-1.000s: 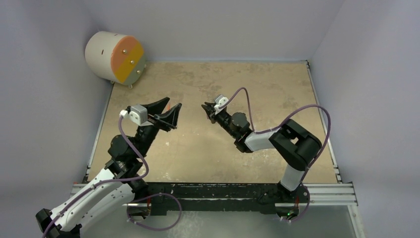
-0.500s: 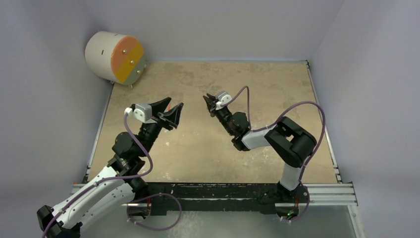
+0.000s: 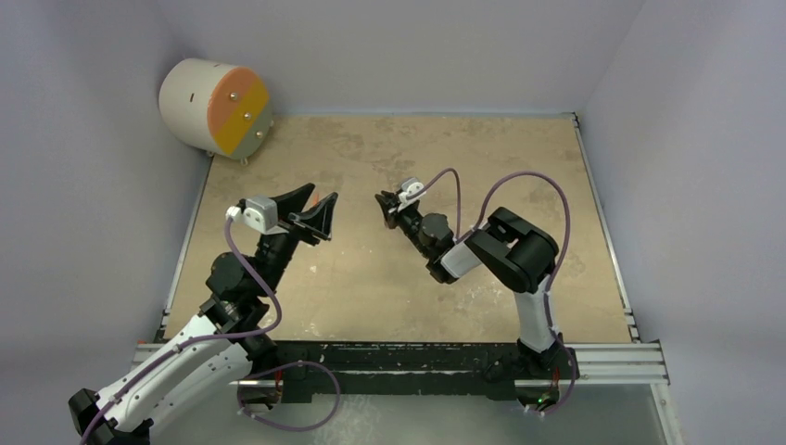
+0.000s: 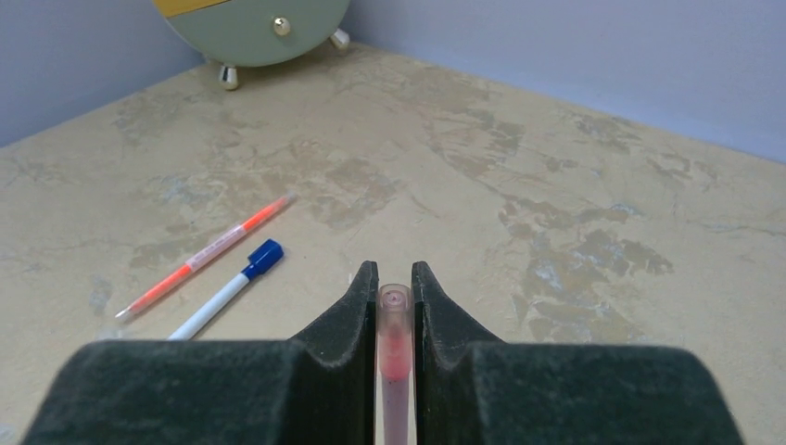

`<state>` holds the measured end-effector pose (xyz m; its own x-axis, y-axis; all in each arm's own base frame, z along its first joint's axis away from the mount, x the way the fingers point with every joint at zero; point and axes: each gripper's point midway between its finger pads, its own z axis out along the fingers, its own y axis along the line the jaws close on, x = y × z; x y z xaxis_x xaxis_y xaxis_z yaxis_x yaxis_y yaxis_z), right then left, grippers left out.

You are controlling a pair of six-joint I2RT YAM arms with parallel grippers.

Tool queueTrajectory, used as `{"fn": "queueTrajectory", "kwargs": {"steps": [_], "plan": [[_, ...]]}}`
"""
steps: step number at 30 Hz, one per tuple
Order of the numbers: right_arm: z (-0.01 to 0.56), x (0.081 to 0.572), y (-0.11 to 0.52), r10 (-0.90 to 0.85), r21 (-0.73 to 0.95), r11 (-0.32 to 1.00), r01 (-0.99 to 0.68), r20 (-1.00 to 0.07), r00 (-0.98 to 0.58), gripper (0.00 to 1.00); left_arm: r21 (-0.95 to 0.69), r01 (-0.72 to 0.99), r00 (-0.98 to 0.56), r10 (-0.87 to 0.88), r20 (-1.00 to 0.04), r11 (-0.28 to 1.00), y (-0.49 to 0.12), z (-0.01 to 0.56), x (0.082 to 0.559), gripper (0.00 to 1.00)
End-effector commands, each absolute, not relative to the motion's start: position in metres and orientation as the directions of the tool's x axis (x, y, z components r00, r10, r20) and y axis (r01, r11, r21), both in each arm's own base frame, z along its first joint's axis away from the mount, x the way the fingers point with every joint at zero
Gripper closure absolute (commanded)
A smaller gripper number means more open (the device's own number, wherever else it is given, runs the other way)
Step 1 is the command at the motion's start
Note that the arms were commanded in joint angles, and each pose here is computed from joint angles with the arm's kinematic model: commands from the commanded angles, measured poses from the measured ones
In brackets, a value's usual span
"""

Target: Insert the pens into the pen caps

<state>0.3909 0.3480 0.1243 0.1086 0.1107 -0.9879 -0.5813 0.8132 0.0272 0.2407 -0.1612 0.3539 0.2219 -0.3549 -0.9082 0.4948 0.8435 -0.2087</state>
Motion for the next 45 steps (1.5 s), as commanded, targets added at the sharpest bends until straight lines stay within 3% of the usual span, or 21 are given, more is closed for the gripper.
{"fn": "queueTrajectory", "kwargs": {"steps": [1,3,8,12,19,21,26,30,41,45], "plan": [[0.164,0.377,0.352,0.163,0.077,0.773,-0.630,-0.983,0.079,1.00,-0.219,0.495,0.246,-0.377,-0.893,0.841,-0.158,0.363,0.239,0.46],[0.196,0.372,0.359,0.211,0.116,0.736,-0.667,-0.975,0.063,1.00,-0.220,0.485,0.238,-0.369,-0.898,0.846,-0.157,0.359,0.240,0.45],[0.225,0.362,0.391,0.211,0.290,0.534,-0.794,-0.955,-0.207,1.00,-0.229,0.469,0.230,-0.368,-0.901,0.853,-0.153,0.358,0.240,0.44],[0.188,0.370,0.413,0.039,0.430,0.507,-0.747,-0.877,-0.478,1.00,-0.230,0.466,0.229,-0.368,-0.901,0.854,-0.151,0.360,0.239,0.44],[0.201,0.344,0.433,0.147,0.714,0.122,-0.690,-0.700,-0.698,1.00,-0.240,0.446,0.234,-0.371,-0.899,0.862,-0.143,0.361,0.236,0.44],[0.203,0.341,0.435,0.144,0.756,0.063,-0.651,-0.653,-0.744,1.00,-0.241,0.445,0.236,-0.373,-0.898,0.862,-0.141,0.363,0.234,0.44],[0.189,0.347,0.440,0.159,0.792,0.041,-0.609,-0.607,-0.778,1.00,-0.260,0.456,0.243,-0.400,-0.884,0.851,-0.138,0.365,0.229,0.44],[0.166,0.371,0.443,0.209,0.777,0.140,-0.614,-0.629,-0.749,1.00,-0.279,0.457,0.244,-0.421,-0.874,0.845,-0.136,0.364,0.228,0.44],[0.107,0.414,0.455,0.286,0.823,0.237,-0.516,-0.567,-0.773,1.00,-0.283,0.480,0.223,-0.428,-0.876,0.830,-0.144,0.361,0.229,0.43],[0.102,0.422,0.454,0.283,0.813,0.276,-0.513,-0.579,-0.765,0.77,-0.281,0.478,0.220,-0.423,-0.879,0.832,-0.144,0.361,0.229,0.43]]}}
